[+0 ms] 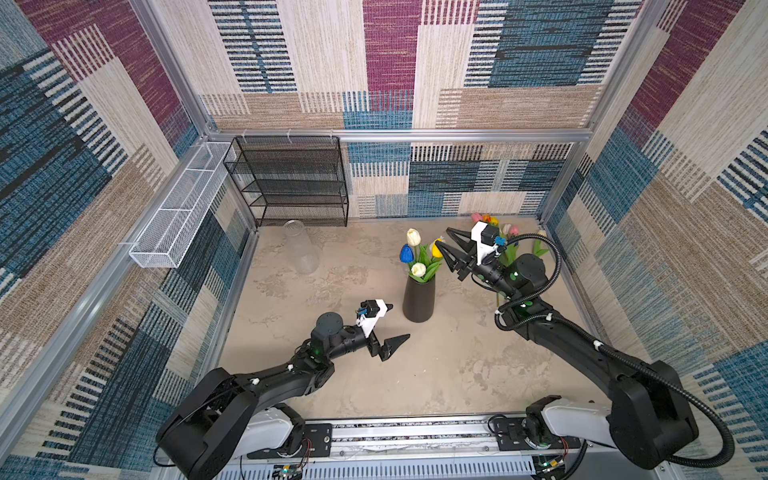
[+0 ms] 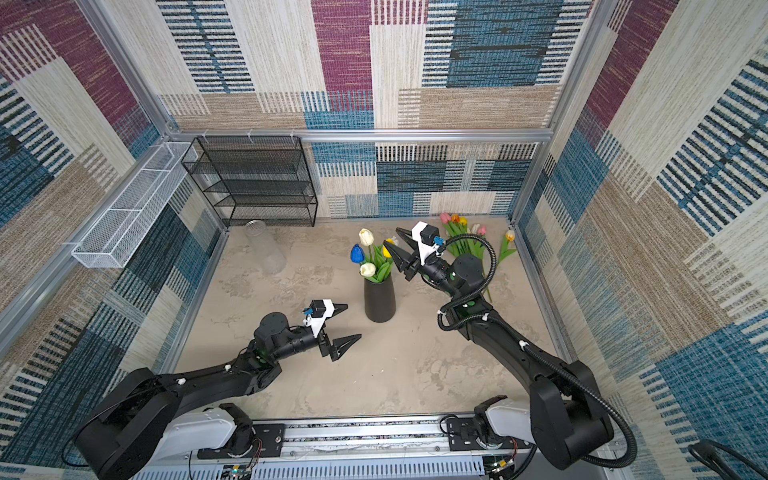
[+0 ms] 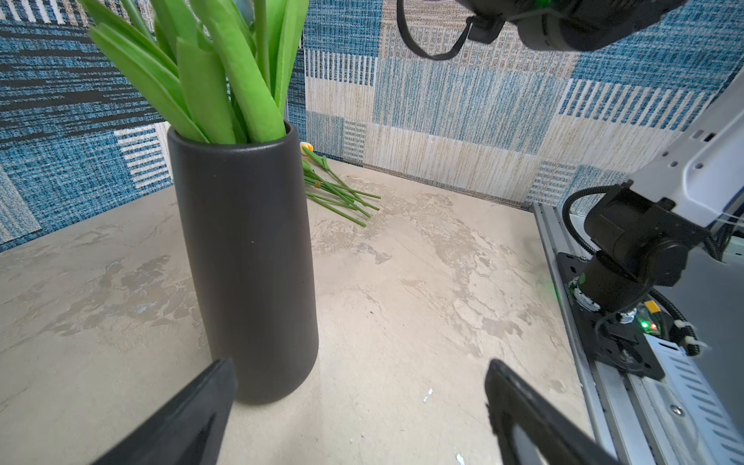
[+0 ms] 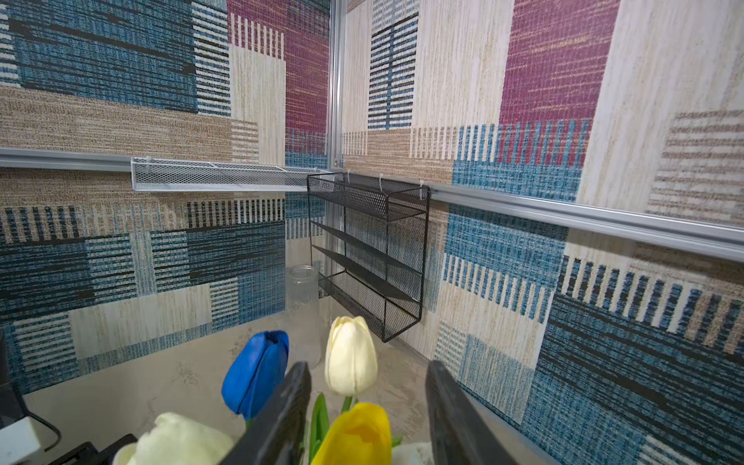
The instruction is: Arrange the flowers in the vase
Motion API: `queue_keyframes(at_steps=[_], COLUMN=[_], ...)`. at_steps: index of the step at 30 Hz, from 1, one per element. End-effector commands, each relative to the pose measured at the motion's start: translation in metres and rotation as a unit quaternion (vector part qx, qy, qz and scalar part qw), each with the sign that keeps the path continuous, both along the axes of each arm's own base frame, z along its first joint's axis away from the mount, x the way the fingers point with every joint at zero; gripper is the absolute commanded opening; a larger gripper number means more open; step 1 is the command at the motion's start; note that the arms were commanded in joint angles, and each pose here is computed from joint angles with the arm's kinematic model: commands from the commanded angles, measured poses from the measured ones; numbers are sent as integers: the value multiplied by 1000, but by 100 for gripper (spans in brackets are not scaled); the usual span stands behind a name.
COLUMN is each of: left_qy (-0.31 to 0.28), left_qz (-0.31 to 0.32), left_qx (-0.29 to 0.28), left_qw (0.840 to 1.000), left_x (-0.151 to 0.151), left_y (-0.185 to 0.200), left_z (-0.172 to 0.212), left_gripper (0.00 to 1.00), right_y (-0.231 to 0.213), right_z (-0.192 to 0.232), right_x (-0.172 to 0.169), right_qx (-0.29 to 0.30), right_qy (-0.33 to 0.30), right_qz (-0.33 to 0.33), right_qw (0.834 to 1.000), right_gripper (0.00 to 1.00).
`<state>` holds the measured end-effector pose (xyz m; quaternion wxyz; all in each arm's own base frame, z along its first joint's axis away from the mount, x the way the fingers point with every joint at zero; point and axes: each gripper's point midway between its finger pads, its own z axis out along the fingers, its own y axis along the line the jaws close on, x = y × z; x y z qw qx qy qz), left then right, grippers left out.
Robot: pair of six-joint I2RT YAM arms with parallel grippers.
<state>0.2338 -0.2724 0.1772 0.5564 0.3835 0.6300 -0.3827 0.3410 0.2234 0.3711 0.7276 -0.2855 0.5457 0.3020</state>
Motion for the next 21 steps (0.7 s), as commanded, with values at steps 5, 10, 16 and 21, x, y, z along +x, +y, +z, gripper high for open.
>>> queue_keyframes(at_steps=[5, 10, 16, 21], left_qy=[-18, -17, -17, -18], left_qz=[-3, -6, -6, -7], left_qx=[-10, -12, -10, -9], left_qw=[1000, 1000, 1000, 1000], left_x=[0, -1, -1, -2], left_y=[-1, -1, -1, -1], left_z=[9, 10, 10, 10], left_gripper=[99, 99, 99, 99], right_y=[-29, -112, -266, -326], right_z=[42, 36, -102, -203], right_x=[-9, 39, 122, 137], right_qx=[26, 74, 92, 78], right_qy=[-14, 75, 353, 485], right_qz=[-72, -218, -424, -451], right_qw=[997, 970, 829, 745], right_gripper=[57, 57, 51, 42])
